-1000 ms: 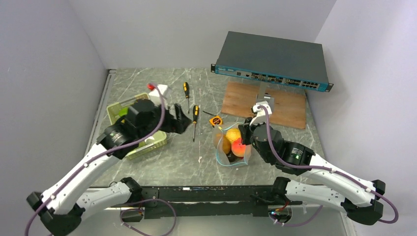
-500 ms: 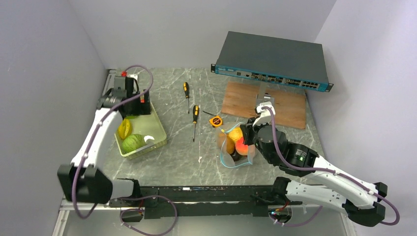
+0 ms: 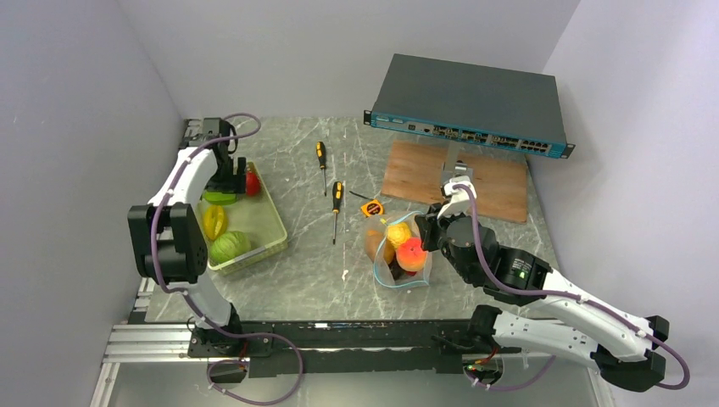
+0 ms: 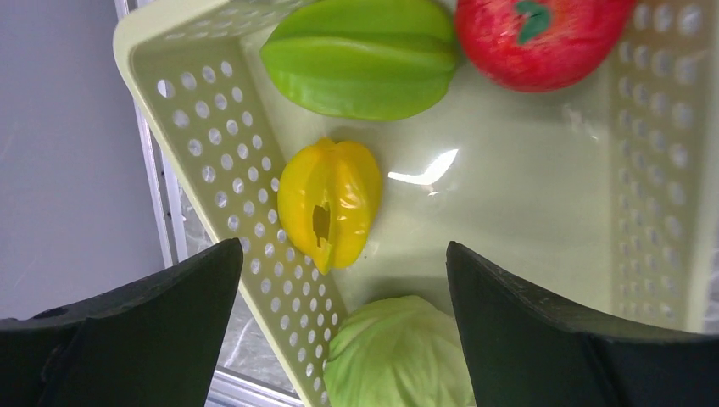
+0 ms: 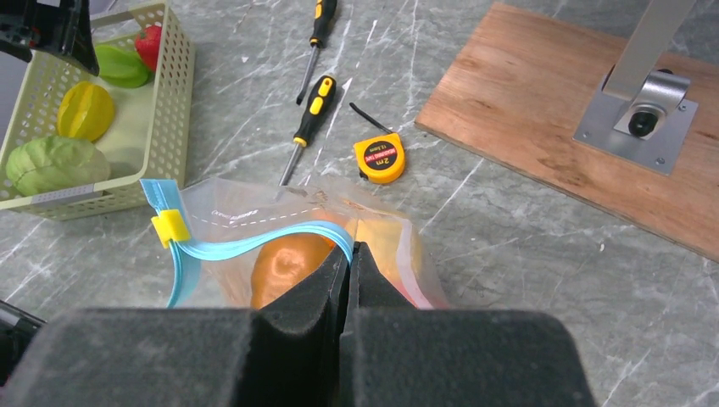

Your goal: Place the food in the zip-top bag and seal the zipper

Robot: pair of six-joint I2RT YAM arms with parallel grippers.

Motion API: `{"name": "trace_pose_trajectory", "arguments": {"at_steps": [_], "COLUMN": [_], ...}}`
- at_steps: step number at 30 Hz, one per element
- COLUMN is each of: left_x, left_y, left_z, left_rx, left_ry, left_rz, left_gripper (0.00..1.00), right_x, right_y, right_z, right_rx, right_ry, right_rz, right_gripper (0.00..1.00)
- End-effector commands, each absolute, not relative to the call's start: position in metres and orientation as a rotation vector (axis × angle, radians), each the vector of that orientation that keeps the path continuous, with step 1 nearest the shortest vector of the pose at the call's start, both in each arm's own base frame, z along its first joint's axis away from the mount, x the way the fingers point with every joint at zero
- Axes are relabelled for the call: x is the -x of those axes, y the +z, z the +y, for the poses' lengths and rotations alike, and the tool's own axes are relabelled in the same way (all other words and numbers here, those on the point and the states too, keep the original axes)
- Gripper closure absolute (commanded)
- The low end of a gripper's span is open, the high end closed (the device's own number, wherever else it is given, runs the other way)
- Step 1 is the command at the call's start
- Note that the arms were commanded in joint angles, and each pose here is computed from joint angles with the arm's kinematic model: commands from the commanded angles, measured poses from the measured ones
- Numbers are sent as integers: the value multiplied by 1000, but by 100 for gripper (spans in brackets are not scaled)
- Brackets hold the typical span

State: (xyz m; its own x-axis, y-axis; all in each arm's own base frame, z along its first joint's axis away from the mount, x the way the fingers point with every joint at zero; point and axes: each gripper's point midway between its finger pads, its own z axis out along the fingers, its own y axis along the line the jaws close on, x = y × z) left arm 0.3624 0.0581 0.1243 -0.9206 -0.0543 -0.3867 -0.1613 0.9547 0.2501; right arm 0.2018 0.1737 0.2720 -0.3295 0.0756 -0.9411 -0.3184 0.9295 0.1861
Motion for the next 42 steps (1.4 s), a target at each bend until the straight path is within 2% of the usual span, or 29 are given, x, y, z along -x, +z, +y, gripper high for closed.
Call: {"name": "trace_pose_trajectory", "arguments": {"at_steps": [1, 10, 19, 23, 28, 32, 36, 42], "left_x": [-361, -364, -362, -360, -357, -356, -355, -353], "left_y": [107, 63, 52, 51, 53, 58, 71, 96], "left_z": [71, 79, 87, 90, 89, 86, 80, 58], "left_rx": [152, 144, 158, 164, 167, 169, 168, 126], "left_ry": [435, 447, 485, 513, 505, 486, 467, 450], "left_rz": [2745, 2865, 2898, 2904, 2899, 2885, 2844, 2769], "left_gripper": [6, 14, 21, 27, 47, 58, 64, 65], "right_x": [-202, -201, -200, -200, -199, -199, -199, -200], "right_y": [286, 285, 285, 284, 284, 284, 283, 282], "right_z": [176, 176, 176, 177, 177, 176, 178, 177], "right_rx": [156, 151, 143, 145, 143, 140, 145, 146], "right_ry": [445, 453, 462, 466, 469, 472, 473, 470], "right_rz": [1829, 1832, 1835, 1840, 1839, 1838, 1841, 1836], "right_gripper": [100, 100, 100, 100, 100, 100, 100, 100]}}
